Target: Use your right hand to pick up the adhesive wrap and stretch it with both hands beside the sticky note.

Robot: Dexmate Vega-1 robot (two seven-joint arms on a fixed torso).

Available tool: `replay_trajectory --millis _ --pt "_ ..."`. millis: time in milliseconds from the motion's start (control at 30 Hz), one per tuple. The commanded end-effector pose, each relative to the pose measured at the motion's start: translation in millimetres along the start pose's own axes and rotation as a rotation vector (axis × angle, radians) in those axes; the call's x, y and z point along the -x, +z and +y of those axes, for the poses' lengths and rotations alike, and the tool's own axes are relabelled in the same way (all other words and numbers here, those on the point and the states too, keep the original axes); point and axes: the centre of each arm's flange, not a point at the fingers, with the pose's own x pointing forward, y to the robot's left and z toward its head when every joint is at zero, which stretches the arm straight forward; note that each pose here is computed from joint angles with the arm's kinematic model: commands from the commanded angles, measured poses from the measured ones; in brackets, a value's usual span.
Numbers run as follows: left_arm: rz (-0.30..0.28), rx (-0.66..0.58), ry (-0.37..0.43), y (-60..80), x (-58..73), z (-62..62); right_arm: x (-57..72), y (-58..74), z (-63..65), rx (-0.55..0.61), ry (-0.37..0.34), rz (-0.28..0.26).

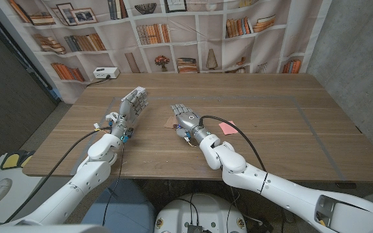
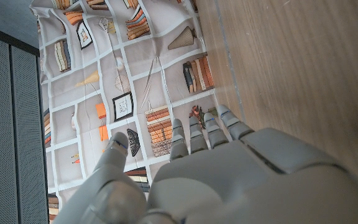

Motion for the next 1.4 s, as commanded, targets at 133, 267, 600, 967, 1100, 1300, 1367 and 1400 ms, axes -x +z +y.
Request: replay_trajectory --millis 133,267,600,967,1100,1300,1367,1400 --pt "0.006 0.0 -0.003 -0.6 -3.4 -0.3 -6.6 -0.9 7.8 -0.012 0.013 -0.003" --pt "0.004 0.005 -0.001 -2.1 -5.3 -0.1 -9.3 -1.5 10.8 -0.014 0.029 -0.002" --pt "0.002 0.01 0.002 -4.9 -7.4 -0.1 -12.9 -3.8 14.1 -0.015 0.035 -0.002" --pt "0.004 0.013 -0.008 -7.5 -13.0 -0.9 -11.7 -8.7 13.8 -0.035 0.035 0.007" --pt "0.005 0.014 -0.011 -7.4 -14.4 -1.8 -10.1 -10.4 12.9 -0.046 0.041 0.007" --pt "0.009 0.013 -0.011 -7.5 -14.6 -1.9 -9.6 -11.6 12.7 -0.054 0.048 0.008" --pt "0.01 0.014 -0.01 -7.5 -14.9 -2.2 -9.4 -12.2 12.7 -0.054 0.052 0.008" --pt "0.009 0.013 -0.011 -7.4 -15.1 -2.5 -9.1 -12.6 12.5 -0.058 0.053 0.006"
